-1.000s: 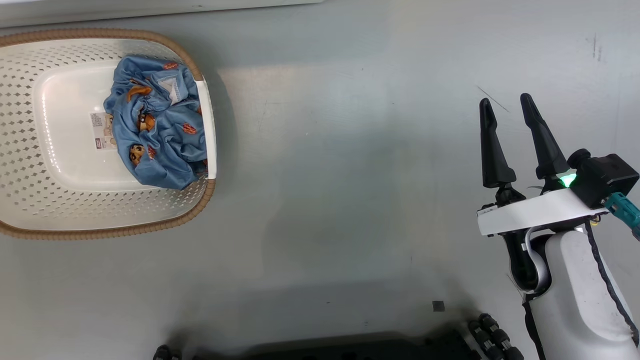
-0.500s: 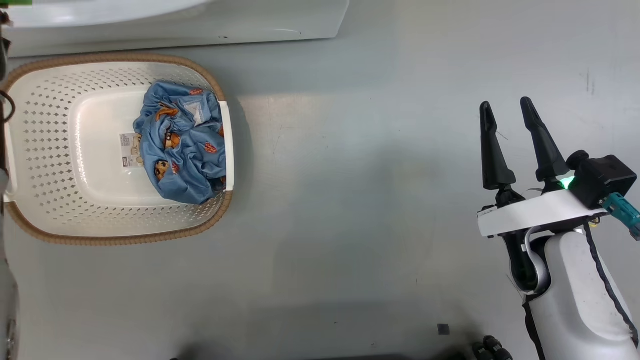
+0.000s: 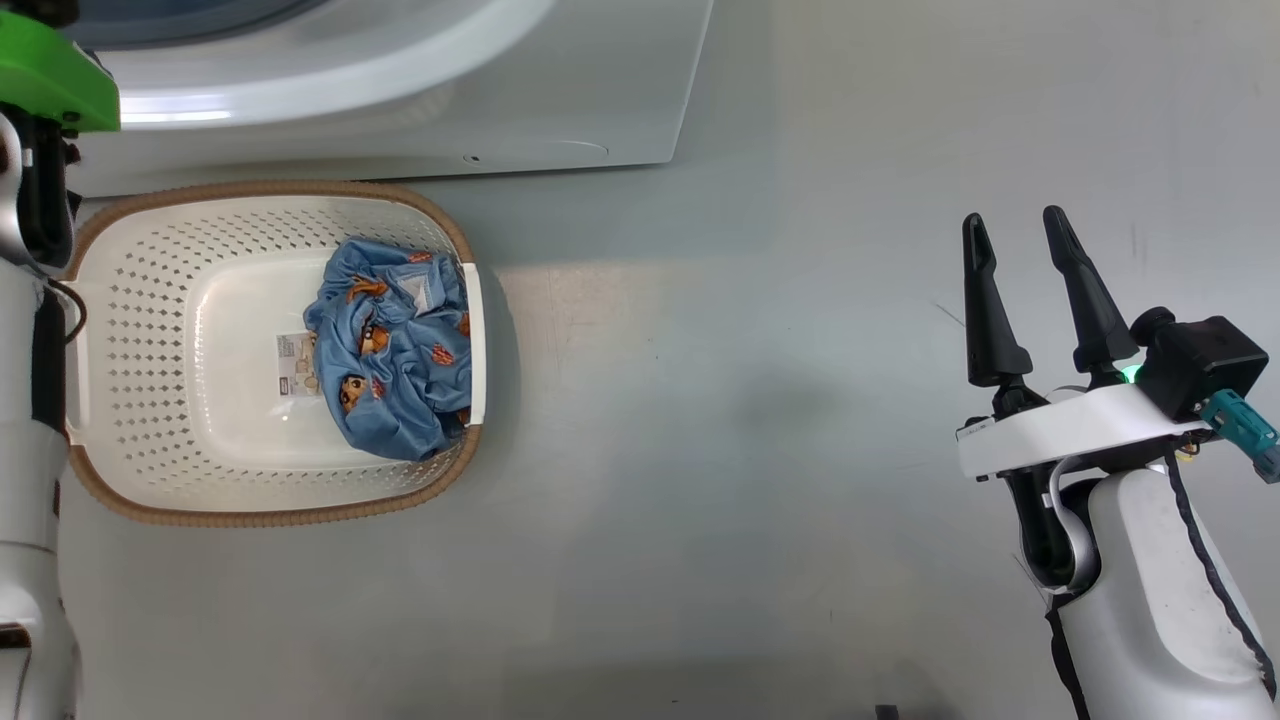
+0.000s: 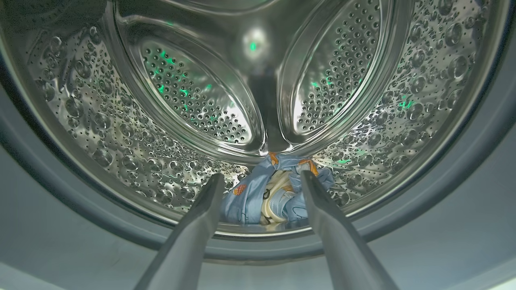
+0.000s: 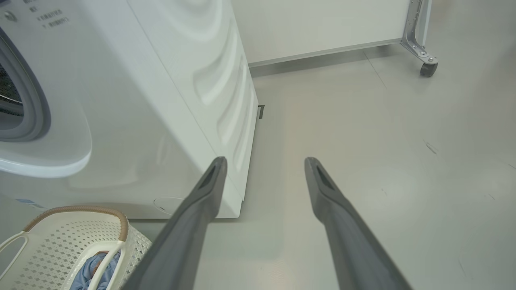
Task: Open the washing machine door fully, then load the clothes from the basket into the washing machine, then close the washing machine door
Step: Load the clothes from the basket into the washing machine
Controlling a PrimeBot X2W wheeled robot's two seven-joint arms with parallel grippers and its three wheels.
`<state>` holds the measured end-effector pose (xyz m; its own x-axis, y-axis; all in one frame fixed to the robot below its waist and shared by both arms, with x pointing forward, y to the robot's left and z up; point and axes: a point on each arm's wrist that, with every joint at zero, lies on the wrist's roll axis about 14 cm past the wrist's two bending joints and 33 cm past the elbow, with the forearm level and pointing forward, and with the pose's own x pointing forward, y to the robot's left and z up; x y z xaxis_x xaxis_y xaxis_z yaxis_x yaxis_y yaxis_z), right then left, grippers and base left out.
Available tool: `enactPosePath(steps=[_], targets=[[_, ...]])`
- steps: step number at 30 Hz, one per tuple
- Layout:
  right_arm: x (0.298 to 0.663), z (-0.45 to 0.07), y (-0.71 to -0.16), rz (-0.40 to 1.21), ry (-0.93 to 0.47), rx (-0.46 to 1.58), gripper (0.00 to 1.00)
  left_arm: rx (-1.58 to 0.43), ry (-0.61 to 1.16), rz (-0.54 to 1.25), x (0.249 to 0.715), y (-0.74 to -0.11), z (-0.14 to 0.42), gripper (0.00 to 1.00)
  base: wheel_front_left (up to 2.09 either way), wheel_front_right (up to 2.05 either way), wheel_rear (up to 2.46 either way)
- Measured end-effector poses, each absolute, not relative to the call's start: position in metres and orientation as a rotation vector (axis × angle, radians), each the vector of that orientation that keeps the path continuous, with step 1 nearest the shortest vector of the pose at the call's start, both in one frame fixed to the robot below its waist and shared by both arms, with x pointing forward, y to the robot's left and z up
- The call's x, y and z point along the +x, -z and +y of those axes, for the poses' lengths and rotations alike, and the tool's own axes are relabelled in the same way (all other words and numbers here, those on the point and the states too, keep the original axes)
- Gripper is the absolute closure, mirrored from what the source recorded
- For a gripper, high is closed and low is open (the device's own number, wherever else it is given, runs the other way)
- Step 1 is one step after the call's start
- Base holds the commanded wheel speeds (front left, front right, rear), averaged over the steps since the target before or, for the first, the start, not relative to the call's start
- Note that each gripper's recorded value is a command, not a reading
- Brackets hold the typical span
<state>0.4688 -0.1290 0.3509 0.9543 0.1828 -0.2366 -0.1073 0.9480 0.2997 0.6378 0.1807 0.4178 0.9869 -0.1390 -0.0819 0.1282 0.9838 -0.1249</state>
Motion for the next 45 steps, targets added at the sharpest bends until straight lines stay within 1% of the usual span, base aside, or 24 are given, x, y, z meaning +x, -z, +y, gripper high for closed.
enactPosePath(steps=[9,15,21,30,42,45], targets=[[0.463,-0.123,-0.379,0.217,-0.174,0.286,0.00,-0.129,0.108,0.034,0.608,-0.448,0.193,0.00,0.00,0.00,0.00],[0.459,-0.119,-0.402,0.170,-0.194,0.281,0.00,-0.137,0.095,0.023,0.581,-0.458,0.195,0.00,0.00,0.00,0.00],[0.445,-0.118,-0.413,0.161,-0.197,0.279,0.00,-0.176,0.078,-0.009,0.557,-0.472,0.191,0.00,0.00,0.00,0.00],[0.434,-0.111,-0.438,0.111,-0.227,0.273,0.00,-0.159,0.036,-0.002,0.510,-0.473,0.202,0.00,0.00,0.00,0.00],[0.416,-0.117,-0.454,0.078,-0.213,0.269,0.00,-0.157,0.020,0.002,0.459,-0.473,0.197,0.00,0.00,0.00,0.00],[0.412,-0.118,-0.456,0.075,-0.210,0.268,0.00,-0.146,-0.013,0.001,0.447,-0.473,0.205,0.00,0.00,0.00,0.00]])
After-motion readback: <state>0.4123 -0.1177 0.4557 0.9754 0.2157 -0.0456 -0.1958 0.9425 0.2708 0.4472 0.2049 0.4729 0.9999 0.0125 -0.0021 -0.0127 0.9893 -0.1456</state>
